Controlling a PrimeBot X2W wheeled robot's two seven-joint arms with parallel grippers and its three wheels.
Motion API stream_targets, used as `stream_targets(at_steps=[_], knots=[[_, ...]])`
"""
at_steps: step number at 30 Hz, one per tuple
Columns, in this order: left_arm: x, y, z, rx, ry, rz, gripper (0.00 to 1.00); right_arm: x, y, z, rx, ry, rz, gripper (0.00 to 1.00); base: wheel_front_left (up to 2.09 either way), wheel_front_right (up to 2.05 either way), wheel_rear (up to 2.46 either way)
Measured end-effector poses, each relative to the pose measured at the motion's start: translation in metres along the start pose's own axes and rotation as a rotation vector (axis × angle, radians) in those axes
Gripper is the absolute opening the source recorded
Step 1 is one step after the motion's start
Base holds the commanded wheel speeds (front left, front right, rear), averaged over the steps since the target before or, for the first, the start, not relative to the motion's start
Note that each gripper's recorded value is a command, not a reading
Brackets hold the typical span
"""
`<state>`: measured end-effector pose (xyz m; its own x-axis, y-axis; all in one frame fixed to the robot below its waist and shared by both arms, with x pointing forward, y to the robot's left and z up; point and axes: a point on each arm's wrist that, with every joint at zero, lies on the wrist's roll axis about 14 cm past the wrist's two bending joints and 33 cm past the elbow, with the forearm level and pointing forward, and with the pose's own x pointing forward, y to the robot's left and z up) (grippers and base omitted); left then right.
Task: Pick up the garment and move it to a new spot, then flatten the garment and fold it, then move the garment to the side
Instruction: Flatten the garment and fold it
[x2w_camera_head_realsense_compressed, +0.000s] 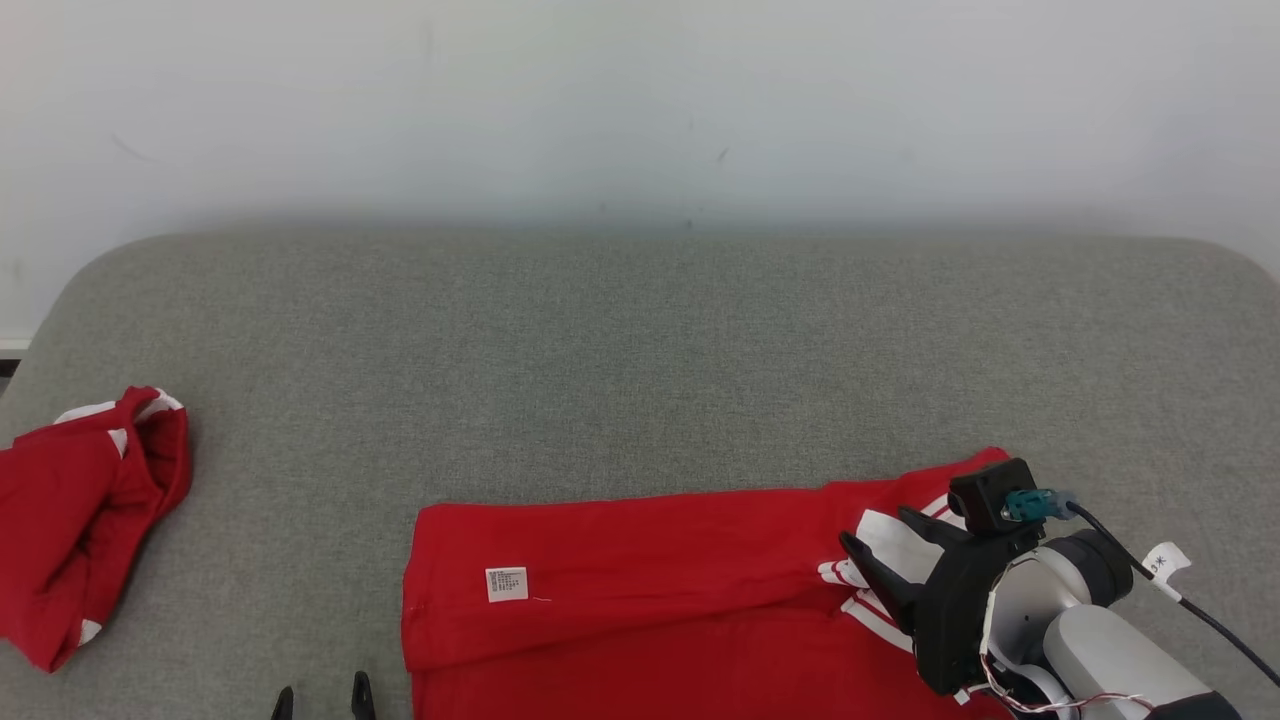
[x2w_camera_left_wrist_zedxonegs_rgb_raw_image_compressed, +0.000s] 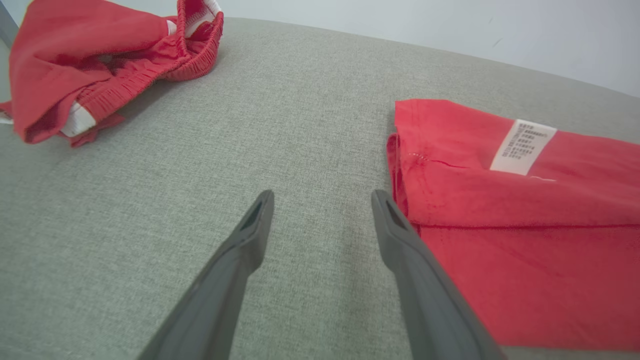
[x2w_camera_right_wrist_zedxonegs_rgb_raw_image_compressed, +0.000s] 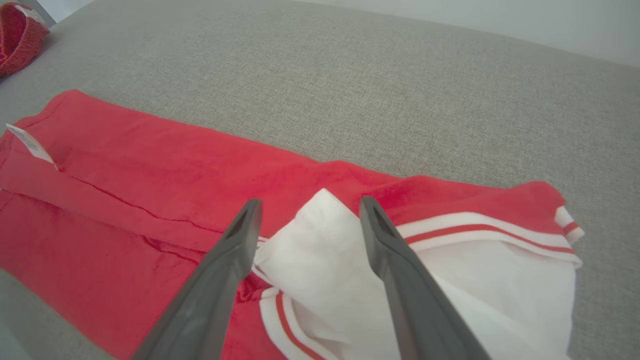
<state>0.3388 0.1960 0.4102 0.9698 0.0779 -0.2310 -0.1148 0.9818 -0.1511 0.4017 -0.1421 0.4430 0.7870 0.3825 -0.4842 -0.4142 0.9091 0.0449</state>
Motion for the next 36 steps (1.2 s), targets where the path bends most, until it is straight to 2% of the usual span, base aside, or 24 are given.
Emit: stream_targets(at_steps=[9,15,24,25,26,27,28,29,36], knots=[[0.009,-0.003,0.003,0.003,-0.004,-0.007,1.00,0.005,0.003,0.001,-0.028,0.101,0.043,1.00,0.00,0.00,0.00],[0.011,-0.002,0.000,0.004,0.008,-0.002,1.00,0.002,-0.011,0.012,-0.085,0.177,0.043,1.00,0.00,0.00,0.00],[0.014,-0.001,-0.004,-0.003,0.021,0.004,1.00,0.004,-0.011,-0.001,-0.097,0.312,0.084,1.00,0.00,0.00,0.00],[0.015,0.000,-0.004,-0.005,0.022,0.005,1.00,0.004,-0.010,-0.002,-0.106,0.323,0.088,0.96,0.00,0.00,0.00],[0.015,0.000,-0.004,-0.006,0.022,0.007,1.00,0.005,-0.009,-0.004,-0.110,0.333,0.094,0.84,0.00,0.00,0.00],[0.015,0.001,-0.004,-0.007,0.024,0.009,1.00,0.005,-0.008,-0.005,-0.106,0.336,0.099,0.43,0.00,0.00,0.00],[0.015,0.001,-0.005,-0.007,0.025,0.011,1.00,0.005,-0.007,-0.005,-0.110,0.339,0.102,0.12,0.00,0.00,0.00],[0.015,0.002,-0.005,-0.007,0.026,0.012,1.00,0.006,-0.008,-0.006,-0.113,0.341,0.102,0.00,0.00,0.00,0.00],[0.015,0.001,-0.002,-0.012,0.017,0.011,1.00,0.001,-0.011,0.007,-0.099,0.266,0.095,0.00,0.00,0.00,0.00]])
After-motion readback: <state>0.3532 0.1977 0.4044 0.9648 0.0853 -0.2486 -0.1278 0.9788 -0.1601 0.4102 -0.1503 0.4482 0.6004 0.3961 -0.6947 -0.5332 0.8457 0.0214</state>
